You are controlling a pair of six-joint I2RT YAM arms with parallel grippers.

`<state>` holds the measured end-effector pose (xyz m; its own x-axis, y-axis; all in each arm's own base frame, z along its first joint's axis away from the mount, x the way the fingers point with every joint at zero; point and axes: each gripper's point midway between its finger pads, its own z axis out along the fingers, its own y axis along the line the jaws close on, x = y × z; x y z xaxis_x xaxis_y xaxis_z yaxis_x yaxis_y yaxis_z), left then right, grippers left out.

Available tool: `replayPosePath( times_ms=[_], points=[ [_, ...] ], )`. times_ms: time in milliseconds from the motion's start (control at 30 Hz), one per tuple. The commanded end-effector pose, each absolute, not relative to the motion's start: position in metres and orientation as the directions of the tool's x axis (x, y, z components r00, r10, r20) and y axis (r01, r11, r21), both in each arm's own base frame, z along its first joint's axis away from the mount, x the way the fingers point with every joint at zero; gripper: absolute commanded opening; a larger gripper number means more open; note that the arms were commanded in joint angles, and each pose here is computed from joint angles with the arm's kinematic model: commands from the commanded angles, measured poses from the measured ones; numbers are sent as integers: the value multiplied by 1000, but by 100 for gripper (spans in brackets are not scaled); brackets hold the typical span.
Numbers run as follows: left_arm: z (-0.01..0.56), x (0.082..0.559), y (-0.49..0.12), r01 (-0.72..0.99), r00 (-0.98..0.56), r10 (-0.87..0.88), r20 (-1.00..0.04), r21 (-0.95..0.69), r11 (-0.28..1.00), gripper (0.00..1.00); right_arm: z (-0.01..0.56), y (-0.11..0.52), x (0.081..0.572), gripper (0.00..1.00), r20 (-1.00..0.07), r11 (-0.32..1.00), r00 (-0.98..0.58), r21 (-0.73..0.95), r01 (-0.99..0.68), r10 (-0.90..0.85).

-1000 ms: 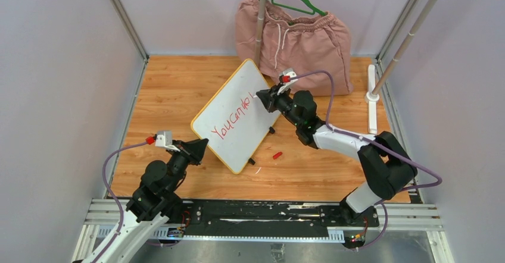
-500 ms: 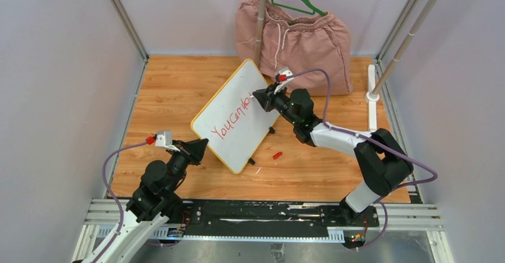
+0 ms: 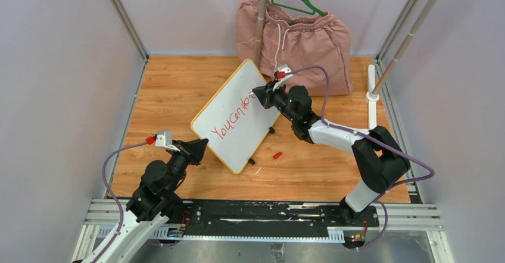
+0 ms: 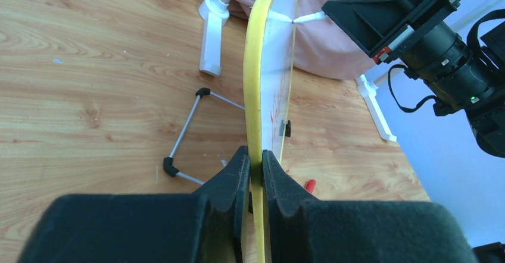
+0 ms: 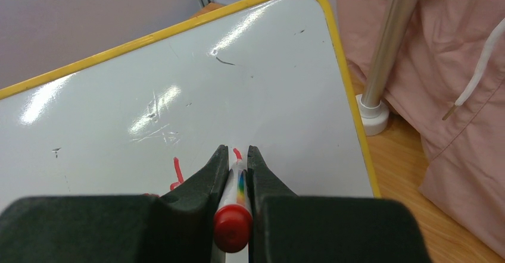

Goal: Write a sentence on the whiteboard

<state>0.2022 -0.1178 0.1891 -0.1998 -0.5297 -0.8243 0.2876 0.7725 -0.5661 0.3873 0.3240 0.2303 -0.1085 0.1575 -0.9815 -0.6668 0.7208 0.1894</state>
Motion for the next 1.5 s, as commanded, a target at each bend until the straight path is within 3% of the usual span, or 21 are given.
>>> replayPosePath(
  times_ms=[0, 267, 567, 933, 1467],
  points=[
    [188, 199, -110, 284, -179, -494, -851, -525, 802, 0, 235, 316, 400, 0, -985, 751, -90, 169, -638, 145],
    [189, 199, -110, 284, -178, -494, -851, -525, 802, 0, 228, 310, 402, 0, -985, 758, -102, 174, -629, 142],
    [189, 199, -110, 284, -179, -493, -851, -525, 803, 0, 269, 309, 398, 0, -979, 744, -36, 174, -645, 198],
    [188, 199, -110, 284, -179, -494, -851, -525, 802, 0, 280, 319, 413, 0, -982, 744, -13, 150, -651, 186],
    [190, 199, -109, 284, -174, -496, -851, -526, 802, 0, 251, 322, 417, 0, -986, 747, -66, 161, -645, 155]
  ],
)
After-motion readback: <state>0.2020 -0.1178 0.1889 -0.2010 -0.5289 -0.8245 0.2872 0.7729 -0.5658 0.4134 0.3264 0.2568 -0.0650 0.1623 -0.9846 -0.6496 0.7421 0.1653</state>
